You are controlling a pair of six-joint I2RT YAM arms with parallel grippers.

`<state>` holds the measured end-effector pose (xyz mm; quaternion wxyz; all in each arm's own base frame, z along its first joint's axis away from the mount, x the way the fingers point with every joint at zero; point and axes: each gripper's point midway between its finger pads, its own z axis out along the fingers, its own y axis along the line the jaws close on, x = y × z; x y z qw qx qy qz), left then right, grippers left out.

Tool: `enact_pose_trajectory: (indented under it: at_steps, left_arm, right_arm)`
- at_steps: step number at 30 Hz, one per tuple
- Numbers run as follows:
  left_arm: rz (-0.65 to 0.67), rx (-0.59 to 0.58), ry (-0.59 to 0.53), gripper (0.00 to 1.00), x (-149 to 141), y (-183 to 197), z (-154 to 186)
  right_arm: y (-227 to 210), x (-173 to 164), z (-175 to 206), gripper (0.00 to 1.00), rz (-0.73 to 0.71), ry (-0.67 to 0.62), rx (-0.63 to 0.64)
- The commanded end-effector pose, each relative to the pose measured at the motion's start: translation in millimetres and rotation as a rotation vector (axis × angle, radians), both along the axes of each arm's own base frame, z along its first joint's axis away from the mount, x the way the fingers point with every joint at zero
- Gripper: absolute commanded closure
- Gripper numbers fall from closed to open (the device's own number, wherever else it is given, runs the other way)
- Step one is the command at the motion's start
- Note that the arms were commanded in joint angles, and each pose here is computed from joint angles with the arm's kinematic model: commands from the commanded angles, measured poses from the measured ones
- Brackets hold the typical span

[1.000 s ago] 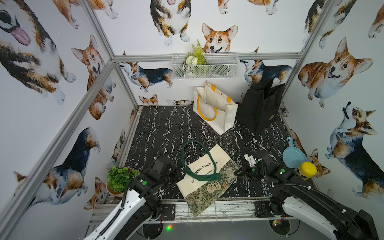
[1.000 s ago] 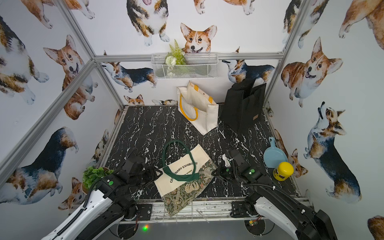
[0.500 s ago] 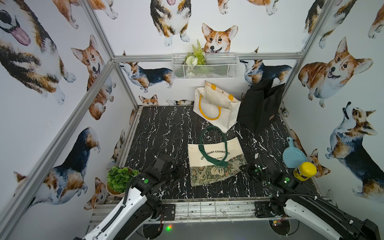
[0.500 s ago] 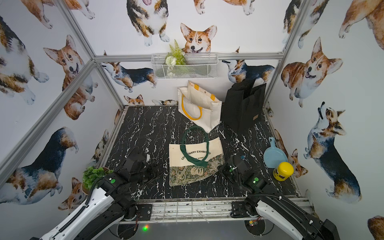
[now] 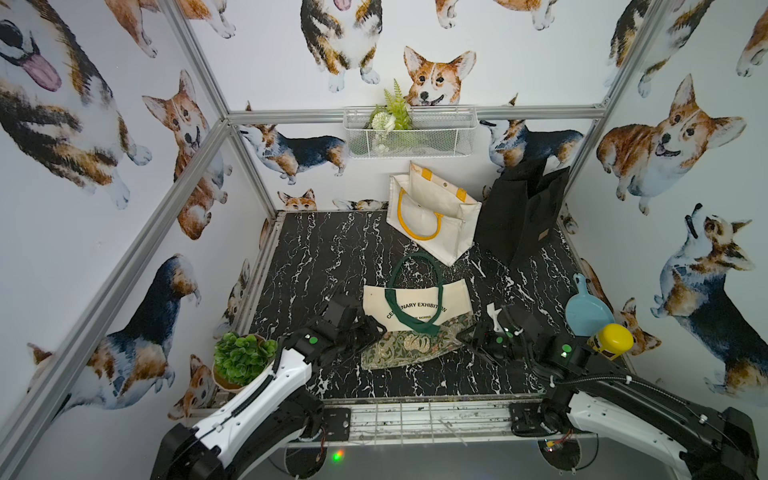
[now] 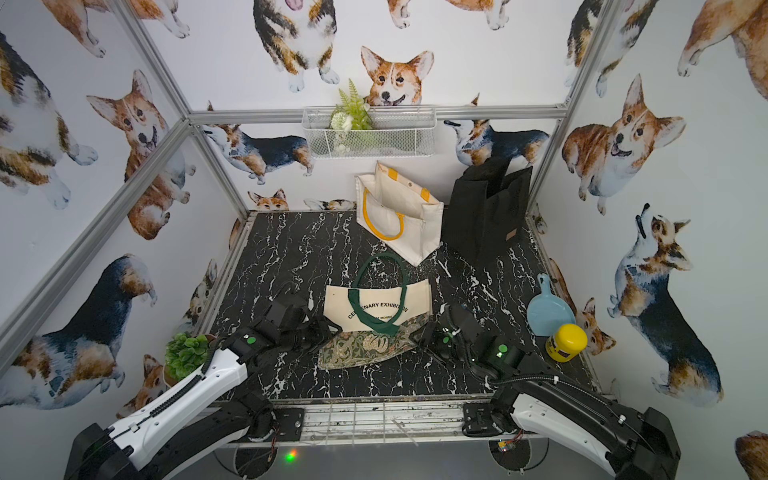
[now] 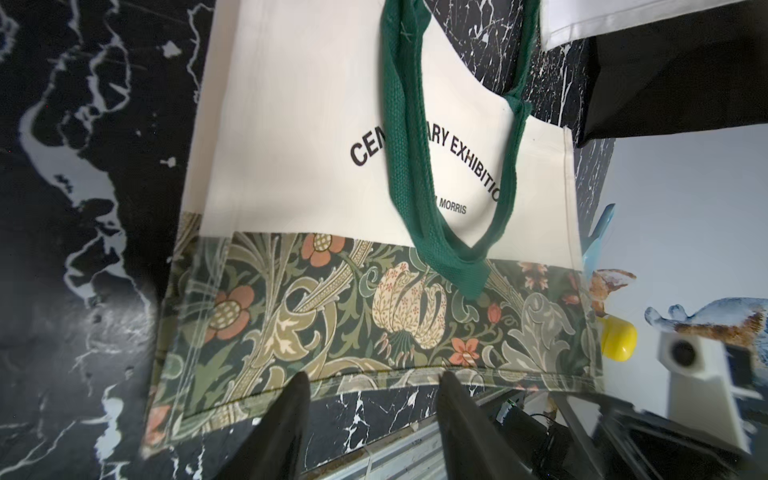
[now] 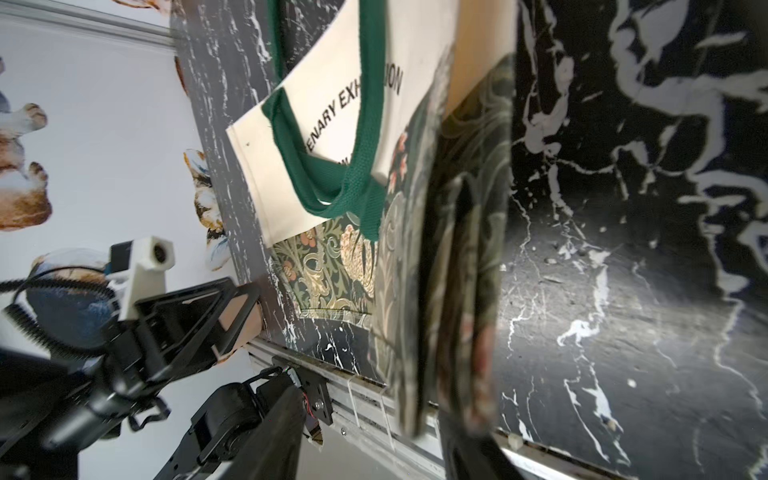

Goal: Put away the canvas bag
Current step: Place the canvas bag at the center of the board.

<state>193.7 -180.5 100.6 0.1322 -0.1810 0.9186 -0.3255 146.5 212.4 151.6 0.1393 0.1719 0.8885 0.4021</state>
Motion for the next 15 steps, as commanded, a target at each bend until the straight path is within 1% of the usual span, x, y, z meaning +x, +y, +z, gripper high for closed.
enact_pose_trajectory:
  at_steps: [1, 2, 3, 7, 12, 15]
  left_arm:
    - [-0.016, -0.015, -0.031, 0.83, 11.6, -9.1, -4.5]
    - [-0.014, -0.002, -0.021, 0.93, 11.4, -7.8, -10.1]
    - [-0.010, 0.022, -0.016, 0.99, 11.5, -4.8, -16.6]
    - [-0.008, 0.117, -0.003, 1.00, 10.7, 8.4, -41.6]
    - [0.005, 0.205, 0.050, 1.00, 2.1, 25.7, -73.0]
    - [0.039, 0.233, 0.065, 1.00, -1.9, 36.6, -82.5]
  right_arm:
    - [-42.0, -4.4, 1.0, 0.45, -0.112, -0.006, -0.119]
    - [-48.9, -4.2, 3.9, 0.45, -0.132, -0.021, -0.128]
    - [-55.0, -3.4, 6.0, 0.46, -0.149, -0.038, -0.139]
    - [-60.5, -0.4, 7.7, 0.51, -0.156, -0.066, -0.167]
    - [-42.8, 7.2, 2.1, 0.56, -0.108, -0.065, -0.166]
    - [-32.8, 13.0, 0.6, 0.59, -0.089, -0.069, -0.154]
